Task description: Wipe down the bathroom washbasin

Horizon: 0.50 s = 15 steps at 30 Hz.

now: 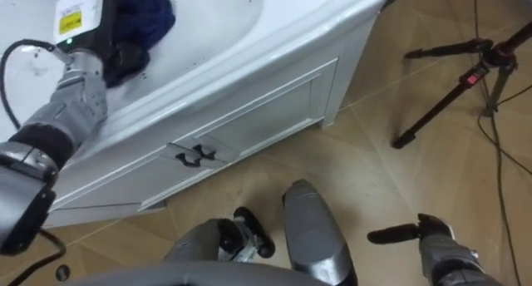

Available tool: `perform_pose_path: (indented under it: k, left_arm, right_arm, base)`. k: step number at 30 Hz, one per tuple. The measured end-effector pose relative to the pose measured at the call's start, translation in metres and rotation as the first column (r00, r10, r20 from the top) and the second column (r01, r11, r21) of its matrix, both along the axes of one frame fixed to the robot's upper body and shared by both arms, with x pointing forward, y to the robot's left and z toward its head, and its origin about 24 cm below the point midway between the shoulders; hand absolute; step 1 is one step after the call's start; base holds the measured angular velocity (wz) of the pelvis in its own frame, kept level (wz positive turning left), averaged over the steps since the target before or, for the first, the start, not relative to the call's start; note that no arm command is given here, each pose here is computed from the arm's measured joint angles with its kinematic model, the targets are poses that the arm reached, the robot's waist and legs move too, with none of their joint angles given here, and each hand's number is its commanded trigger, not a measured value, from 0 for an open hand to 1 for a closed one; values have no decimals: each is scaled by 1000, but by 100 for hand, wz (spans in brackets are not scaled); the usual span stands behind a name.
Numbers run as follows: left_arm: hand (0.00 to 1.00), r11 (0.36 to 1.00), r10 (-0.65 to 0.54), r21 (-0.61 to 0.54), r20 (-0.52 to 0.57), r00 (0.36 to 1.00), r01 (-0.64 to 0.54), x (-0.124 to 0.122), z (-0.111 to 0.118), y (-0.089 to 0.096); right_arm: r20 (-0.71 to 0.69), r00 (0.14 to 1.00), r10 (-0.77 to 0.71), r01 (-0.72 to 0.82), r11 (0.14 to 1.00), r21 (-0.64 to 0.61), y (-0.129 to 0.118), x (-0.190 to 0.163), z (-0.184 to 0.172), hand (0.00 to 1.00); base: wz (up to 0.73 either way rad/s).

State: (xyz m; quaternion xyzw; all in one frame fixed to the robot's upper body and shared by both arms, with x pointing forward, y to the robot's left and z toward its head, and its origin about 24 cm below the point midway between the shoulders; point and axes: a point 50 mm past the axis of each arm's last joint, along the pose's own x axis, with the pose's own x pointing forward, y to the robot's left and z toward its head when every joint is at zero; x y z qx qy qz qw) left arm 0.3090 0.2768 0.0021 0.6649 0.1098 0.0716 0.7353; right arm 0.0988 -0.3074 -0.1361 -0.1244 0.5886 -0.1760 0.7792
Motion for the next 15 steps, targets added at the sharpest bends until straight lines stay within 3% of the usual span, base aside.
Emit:
perform_pose_path:
  k: [2, 7, 15]
  left_arm:
    - [100, 997, 24, 77, -28, 999, -22, -10, 0, 19]
    - [100, 981, 41, 192, -83, 996, -25, -22, 0, 40]
    - [100, 962, -2, 271, -79, 997, 24, -25, 1, 40]
  right_arm:
    - [-5, 1000, -22, 22, 1000, -15, -3, -4, 0, 0]
    - [-18, 1000, -25, 24, 999, -31, -8, -11, 1, 0]
    - [14, 999, -38, 39, 999, -29, -10, -11, 2, 0]
  base:
    - [2]
    - [13]
    - [6]
